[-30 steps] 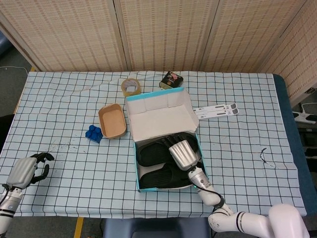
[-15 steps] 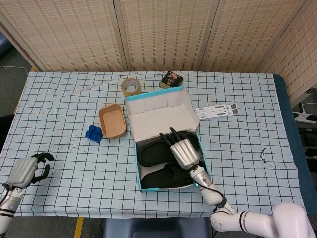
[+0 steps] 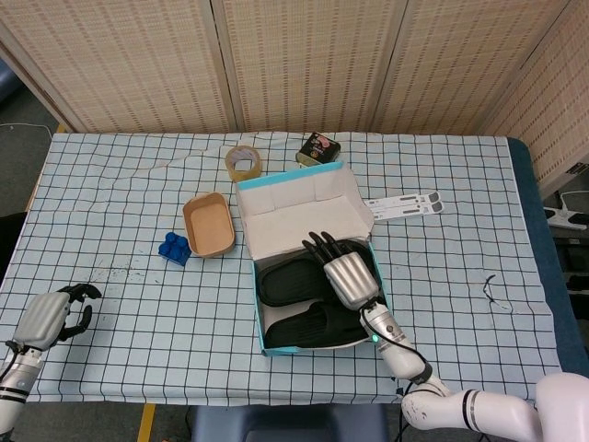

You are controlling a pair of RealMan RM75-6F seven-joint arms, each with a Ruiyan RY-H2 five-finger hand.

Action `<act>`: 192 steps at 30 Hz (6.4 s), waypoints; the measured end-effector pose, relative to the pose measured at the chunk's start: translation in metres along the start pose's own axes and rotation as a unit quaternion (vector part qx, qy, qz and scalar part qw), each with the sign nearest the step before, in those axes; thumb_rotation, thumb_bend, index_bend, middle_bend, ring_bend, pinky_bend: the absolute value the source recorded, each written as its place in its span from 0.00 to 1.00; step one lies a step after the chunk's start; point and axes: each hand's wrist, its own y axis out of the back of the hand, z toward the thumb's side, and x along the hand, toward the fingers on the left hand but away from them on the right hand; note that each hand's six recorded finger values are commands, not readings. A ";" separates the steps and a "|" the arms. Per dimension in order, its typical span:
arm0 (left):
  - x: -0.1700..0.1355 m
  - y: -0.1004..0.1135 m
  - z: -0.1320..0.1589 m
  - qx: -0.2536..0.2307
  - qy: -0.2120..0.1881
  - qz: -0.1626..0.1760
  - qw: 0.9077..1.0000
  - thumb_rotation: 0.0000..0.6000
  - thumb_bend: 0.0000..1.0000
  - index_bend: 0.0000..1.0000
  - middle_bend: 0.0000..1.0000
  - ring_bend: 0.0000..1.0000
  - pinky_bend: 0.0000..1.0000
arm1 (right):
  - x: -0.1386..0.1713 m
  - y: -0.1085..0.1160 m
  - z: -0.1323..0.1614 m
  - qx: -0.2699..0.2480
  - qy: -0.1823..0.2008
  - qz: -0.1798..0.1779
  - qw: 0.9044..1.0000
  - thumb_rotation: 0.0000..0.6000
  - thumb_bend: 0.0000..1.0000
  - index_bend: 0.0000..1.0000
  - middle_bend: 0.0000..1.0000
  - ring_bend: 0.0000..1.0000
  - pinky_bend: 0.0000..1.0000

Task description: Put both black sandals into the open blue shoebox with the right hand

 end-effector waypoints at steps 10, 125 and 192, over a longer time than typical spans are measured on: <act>0.000 0.000 0.001 0.000 -0.001 0.001 1.000 1.00 0.58 0.39 0.39 0.40 0.55 | 0.002 -0.005 -0.007 0.033 -0.005 -0.009 0.999 1.00 0.00 0.00 0.00 0.00 0.00; -0.001 0.000 -0.002 -0.010 0.005 -0.012 1.000 1.00 0.58 0.39 0.40 0.42 0.55 | -0.037 -0.034 0.037 -0.120 0.030 -0.005 0.992 1.00 0.73 0.74 0.60 0.47 0.54; -0.006 0.002 0.009 0.022 -0.009 0.014 1.000 1.00 0.58 0.38 0.40 0.42 0.55 | 0.192 0.031 -0.194 0.038 -0.207 -0.039 0.977 1.00 0.08 0.11 0.06 0.00 0.01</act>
